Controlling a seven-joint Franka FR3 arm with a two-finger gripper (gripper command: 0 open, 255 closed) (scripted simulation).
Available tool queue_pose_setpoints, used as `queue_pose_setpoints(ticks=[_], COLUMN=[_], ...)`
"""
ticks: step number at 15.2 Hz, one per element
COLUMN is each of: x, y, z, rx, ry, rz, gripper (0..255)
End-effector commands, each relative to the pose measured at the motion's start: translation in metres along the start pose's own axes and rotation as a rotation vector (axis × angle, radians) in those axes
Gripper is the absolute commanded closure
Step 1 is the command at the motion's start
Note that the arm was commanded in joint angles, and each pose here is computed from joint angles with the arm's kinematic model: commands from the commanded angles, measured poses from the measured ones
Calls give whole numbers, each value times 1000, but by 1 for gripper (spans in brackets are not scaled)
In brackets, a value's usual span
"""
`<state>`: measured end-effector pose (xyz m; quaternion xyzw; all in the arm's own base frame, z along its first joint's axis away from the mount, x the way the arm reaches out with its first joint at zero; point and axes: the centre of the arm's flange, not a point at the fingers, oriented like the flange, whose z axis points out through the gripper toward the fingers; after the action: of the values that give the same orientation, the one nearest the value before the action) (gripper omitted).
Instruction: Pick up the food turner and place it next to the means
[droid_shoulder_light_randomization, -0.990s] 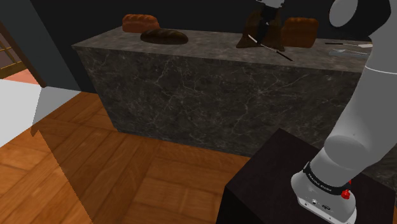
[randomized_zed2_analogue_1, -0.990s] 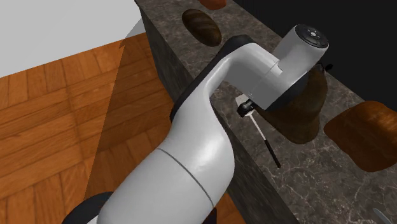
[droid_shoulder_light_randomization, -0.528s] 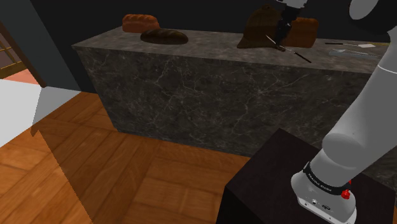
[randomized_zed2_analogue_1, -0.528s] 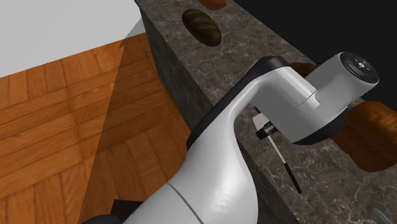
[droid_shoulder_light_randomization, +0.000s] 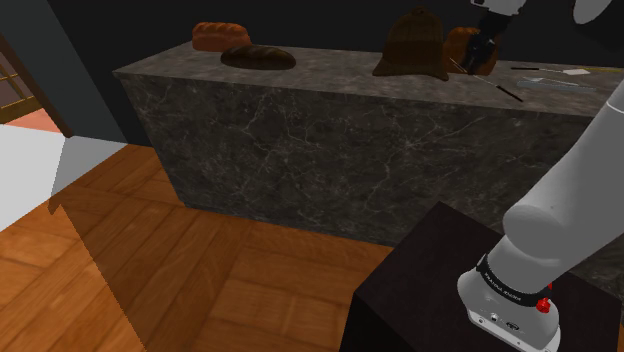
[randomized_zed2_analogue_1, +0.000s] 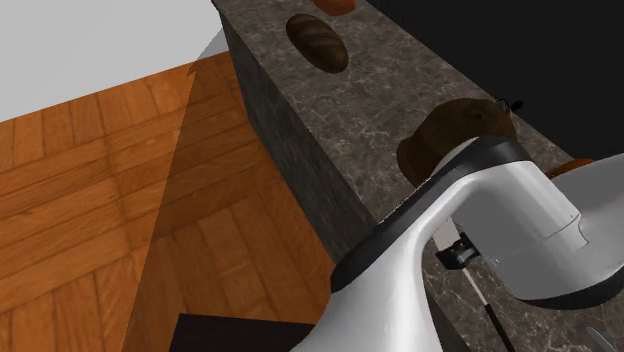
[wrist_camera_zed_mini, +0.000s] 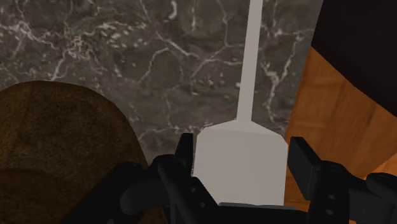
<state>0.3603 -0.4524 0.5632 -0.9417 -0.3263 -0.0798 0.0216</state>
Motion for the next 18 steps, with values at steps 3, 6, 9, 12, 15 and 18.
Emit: queue_pose_setpoints(ticks=[3, 6, 9, 12, 15, 18], x=[-52, -91, -130, -169, -208, -247], y=[-7, -12, -16, -20, -24, -28], z=[-11, -17, -24, -30, -37, -43], rx=[0, 0, 0, 0, 0, 0], ry=[0, 0, 0, 0, 0, 0], rz=[-2, -2, -2, -2, -2, -2], gripper=[255, 255, 255, 255, 255, 255])
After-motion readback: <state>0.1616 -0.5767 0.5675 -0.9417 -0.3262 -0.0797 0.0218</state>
